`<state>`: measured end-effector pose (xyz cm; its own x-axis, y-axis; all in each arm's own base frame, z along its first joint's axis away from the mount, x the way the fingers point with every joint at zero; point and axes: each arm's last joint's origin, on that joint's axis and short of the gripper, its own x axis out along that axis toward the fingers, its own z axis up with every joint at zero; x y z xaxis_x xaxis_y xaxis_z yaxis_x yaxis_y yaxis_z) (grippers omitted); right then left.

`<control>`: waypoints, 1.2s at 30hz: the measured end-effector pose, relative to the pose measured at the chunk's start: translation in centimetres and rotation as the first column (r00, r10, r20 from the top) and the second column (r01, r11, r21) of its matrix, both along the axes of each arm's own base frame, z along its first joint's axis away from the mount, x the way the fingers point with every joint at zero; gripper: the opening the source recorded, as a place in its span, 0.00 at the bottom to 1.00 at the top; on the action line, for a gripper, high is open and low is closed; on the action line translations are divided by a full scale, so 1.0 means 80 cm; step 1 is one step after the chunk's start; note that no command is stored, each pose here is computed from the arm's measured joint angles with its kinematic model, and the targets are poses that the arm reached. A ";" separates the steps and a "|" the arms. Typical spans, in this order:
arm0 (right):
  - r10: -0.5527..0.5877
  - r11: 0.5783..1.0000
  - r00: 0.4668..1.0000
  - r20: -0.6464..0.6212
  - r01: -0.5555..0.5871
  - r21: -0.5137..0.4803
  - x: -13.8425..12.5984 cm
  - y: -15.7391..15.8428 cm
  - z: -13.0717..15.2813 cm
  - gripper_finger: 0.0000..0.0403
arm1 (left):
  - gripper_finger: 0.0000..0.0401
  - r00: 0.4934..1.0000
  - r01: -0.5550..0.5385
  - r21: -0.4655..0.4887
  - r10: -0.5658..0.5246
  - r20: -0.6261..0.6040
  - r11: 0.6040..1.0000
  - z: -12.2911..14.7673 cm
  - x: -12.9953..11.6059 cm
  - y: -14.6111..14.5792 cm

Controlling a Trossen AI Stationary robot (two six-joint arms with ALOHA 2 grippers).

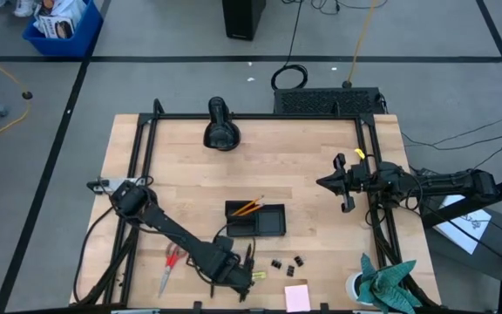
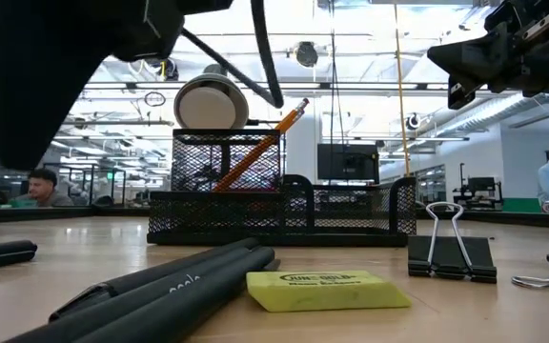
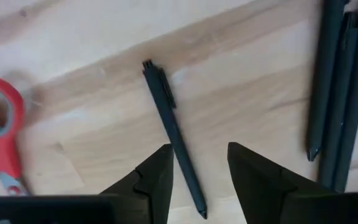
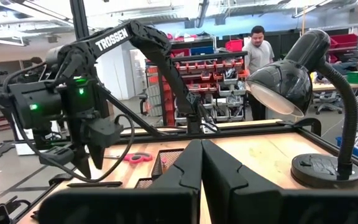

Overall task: Pick and place office supplies into organizer
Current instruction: Put the black pen into the desk organizer

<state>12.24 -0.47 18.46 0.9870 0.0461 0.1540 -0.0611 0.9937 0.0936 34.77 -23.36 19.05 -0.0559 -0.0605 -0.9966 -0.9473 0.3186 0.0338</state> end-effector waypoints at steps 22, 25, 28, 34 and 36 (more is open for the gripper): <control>0.000 1.000 1.000 -0.025 0.000 0.002 0.000 0.000 -0.003 0.00 | 0.39 0.998 -0.004 -0.068 0.008 0.063 0.998 -0.089 -0.032 -0.009; 0.000 1.000 0.999 -0.036 0.000 0.002 0.001 0.000 -0.004 0.00 | 0.35 0.998 0.012 -0.076 -0.008 0.059 0.997 -0.089 -0.032 -0.009; 0.001 1.000 0.999 -0.041 -0.001 0.003 0.001 0.000 -0.005 0.00 | 0.27 0.998 0.012 -0.092 -0.007 0.055 0.996 -0.089 -0.030 -0.007; 0.001 1.000 0.999 -0.051 0.000 0.003 0.001 0.000 -0.006 0.00 | 0.08 0.996 0.049 -0.109 -0.040 0.080 0.993 -0.089 -0.025 -0.005; 0.000 1.000 0.999 -0.054 0.000 0.003 0.001 0.000 -0.006 0.00 | 0.03 0.994 0.065 -0.097 -0.055 0.099 0.993 -0.089 -0.024 -0.005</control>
<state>12.31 -0.47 17.94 0.9938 0.0461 0.1007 -0.0562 0.9934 0.1001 32.87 -23.75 11.91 0.0335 -0.1596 -0.9866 -0.9237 0.3720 -0.0916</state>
